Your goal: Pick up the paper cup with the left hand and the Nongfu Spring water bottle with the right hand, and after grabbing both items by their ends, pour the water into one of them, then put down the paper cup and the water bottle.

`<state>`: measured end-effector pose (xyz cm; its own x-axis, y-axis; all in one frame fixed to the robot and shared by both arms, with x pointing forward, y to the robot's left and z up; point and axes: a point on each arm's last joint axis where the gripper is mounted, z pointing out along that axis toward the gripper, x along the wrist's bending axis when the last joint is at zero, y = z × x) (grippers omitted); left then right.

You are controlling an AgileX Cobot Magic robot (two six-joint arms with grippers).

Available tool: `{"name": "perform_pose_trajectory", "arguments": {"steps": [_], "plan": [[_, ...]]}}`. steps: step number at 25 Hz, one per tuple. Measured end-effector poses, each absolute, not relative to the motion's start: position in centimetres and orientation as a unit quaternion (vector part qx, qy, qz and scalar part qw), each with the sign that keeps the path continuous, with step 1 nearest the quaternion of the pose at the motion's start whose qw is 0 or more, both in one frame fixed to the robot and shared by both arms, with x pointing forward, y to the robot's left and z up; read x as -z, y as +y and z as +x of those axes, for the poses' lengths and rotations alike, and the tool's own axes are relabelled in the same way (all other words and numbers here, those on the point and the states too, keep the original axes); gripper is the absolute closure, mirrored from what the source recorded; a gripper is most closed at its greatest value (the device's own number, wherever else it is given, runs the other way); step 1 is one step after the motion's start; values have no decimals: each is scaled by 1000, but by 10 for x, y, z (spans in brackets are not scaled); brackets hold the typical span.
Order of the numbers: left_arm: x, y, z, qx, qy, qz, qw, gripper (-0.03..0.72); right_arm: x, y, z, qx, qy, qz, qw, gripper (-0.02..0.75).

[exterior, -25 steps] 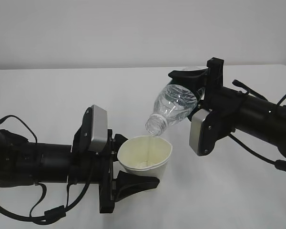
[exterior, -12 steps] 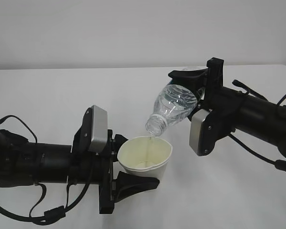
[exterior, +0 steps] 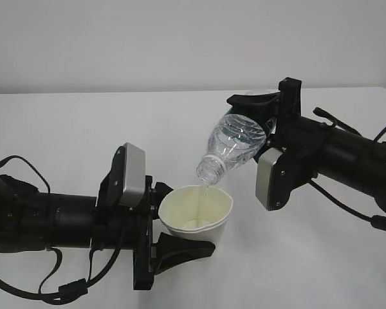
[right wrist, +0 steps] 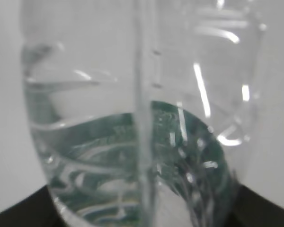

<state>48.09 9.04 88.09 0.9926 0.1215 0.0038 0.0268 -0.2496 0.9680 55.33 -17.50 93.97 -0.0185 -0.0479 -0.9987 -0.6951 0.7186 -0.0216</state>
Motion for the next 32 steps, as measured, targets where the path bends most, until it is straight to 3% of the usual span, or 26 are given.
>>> {"name": "perform_pose_trajectory", "arguments": {"steps": [32], "plan": [[-880, 90, 480, -23, 55, 790, 610, 217, -940, -175, 554, -250, 666, -280, 645, 323]]}}
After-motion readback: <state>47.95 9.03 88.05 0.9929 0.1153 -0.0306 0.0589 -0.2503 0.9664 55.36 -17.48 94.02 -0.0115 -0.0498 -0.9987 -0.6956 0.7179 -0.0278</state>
